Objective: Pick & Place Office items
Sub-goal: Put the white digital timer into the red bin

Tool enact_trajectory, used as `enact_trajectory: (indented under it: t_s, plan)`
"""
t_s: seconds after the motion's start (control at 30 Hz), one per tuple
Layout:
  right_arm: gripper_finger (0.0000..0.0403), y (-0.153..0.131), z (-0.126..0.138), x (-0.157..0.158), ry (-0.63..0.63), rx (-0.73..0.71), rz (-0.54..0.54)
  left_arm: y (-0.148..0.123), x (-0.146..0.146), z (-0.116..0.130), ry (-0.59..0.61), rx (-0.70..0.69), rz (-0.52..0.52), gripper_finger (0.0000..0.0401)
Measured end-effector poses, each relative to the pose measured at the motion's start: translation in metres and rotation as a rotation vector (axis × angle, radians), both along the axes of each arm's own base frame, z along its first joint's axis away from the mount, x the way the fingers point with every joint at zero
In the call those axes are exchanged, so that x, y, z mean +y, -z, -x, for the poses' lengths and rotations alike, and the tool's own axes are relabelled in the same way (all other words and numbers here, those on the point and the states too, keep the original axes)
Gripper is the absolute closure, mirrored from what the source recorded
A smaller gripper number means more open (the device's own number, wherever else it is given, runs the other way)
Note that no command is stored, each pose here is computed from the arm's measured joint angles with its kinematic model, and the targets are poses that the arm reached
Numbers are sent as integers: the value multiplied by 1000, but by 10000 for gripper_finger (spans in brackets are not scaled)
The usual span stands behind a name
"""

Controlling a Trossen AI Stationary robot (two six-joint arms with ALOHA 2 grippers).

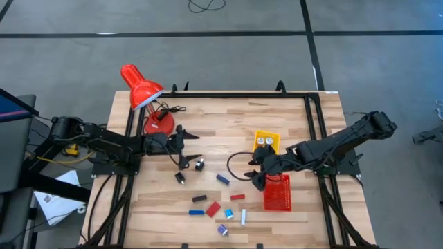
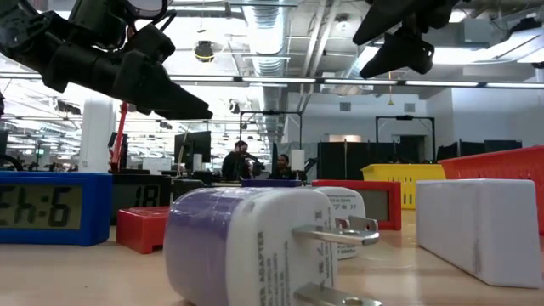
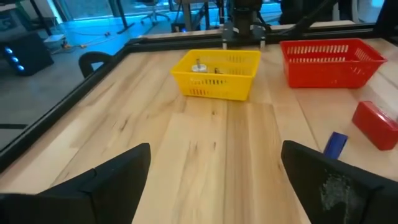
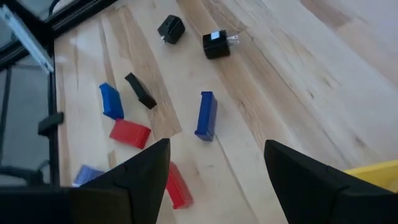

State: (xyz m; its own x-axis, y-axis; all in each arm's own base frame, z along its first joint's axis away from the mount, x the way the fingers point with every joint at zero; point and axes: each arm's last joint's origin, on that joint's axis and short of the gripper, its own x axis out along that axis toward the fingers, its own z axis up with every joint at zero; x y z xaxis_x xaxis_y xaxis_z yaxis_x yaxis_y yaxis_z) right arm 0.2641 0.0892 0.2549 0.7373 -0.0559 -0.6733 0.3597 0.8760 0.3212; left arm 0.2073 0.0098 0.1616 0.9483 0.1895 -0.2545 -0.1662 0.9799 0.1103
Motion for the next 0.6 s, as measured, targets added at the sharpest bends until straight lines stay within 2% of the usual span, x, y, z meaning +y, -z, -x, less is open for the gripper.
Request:
enact_trajectory:
  t_s: [0.1,0.17,0.23,0.33,0.43,0.6]
  plan:
    - [150,2,-3,5,-31,-13,-19,0,-1,0,4,0,0,41]
    - [150,2,-5,11,-83,-20,-62,0,-1,0,4,2,0,41]
    - [150,3,-7,15,-80,-2,-119,0,-1,0,4,-3,0,41]
    - [154,4,-11,19,-1,67,-213,-2,-1,0,5,-17,0,42]
    - [160,11,-18,26,94,204,-305,-3,-1,-1,5,-31,0,42]
    - [165,20,-38,53,129,367,-458,-3,-1,-1,3,-38,6,41]
